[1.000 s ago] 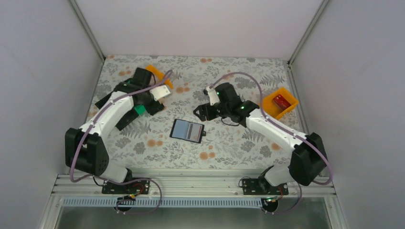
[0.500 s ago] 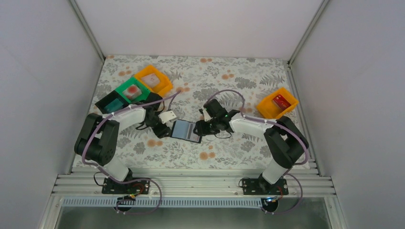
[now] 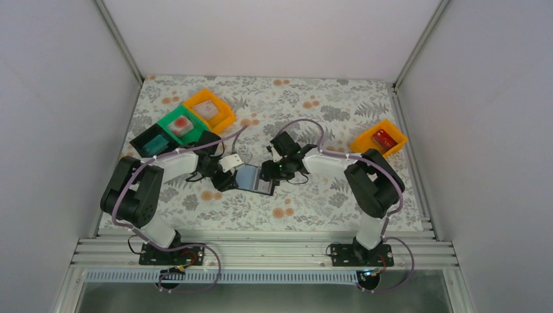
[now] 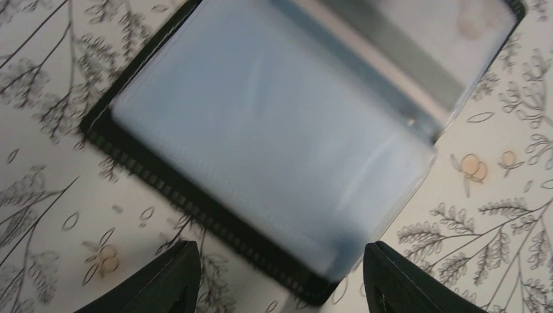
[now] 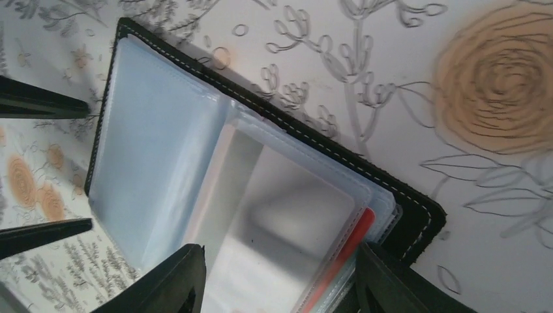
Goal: Take the credit cards out of the card holder
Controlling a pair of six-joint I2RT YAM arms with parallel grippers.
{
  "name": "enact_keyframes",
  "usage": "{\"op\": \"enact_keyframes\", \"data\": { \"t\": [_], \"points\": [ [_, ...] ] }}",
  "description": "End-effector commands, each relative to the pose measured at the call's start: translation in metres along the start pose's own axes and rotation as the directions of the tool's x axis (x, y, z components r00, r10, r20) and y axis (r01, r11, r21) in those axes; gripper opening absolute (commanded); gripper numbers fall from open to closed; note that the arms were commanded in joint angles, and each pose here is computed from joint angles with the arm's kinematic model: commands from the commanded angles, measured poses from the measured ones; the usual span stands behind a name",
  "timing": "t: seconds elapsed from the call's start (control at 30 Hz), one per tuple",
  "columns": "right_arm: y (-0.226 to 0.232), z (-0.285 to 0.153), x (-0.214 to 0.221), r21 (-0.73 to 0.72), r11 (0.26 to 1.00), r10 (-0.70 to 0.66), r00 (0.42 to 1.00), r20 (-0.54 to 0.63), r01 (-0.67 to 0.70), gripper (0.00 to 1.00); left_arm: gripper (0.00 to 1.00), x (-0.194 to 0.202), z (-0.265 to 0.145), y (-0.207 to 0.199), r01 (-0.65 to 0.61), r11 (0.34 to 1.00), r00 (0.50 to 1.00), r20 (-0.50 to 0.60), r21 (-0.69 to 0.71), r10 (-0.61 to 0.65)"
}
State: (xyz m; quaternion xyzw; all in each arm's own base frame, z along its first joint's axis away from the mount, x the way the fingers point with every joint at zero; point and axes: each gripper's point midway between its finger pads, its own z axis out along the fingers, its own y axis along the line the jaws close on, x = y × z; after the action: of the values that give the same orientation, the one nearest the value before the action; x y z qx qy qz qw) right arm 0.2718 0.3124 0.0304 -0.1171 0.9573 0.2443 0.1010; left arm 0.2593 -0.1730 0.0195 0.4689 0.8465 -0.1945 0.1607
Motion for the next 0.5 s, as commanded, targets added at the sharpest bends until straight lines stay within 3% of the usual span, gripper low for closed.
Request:
{"op": "enact_keyframes", "data": {
  "t": [0.0,0.23,0.47],
  "points": [
    [0.024,0.007,0.008,-0.125,0.992,-0.011,0.999,-0.048,0.005,0.61,0.63,0.020,0.015,-0.029,0.013,0.986,0.999,-0.035,0.166,-0.007],
    [0.064,-0.005,-0.007,-0.312,0.950,-0.040,0.999,-0.012,0.034,0.52,0.58,0.030,0.025,-0.029,0.043,0.982,0.996,-0.084,0.186,-0.028],
    [0.063,0.004,-0.007,-0.326,0.945,-0.012,1.000,-0.025,0.004,0.46,0.57,0.032,0.027,-0.027,0.049,0.983,0.995,-0.097,0.178,-0.032]
  ]
}}
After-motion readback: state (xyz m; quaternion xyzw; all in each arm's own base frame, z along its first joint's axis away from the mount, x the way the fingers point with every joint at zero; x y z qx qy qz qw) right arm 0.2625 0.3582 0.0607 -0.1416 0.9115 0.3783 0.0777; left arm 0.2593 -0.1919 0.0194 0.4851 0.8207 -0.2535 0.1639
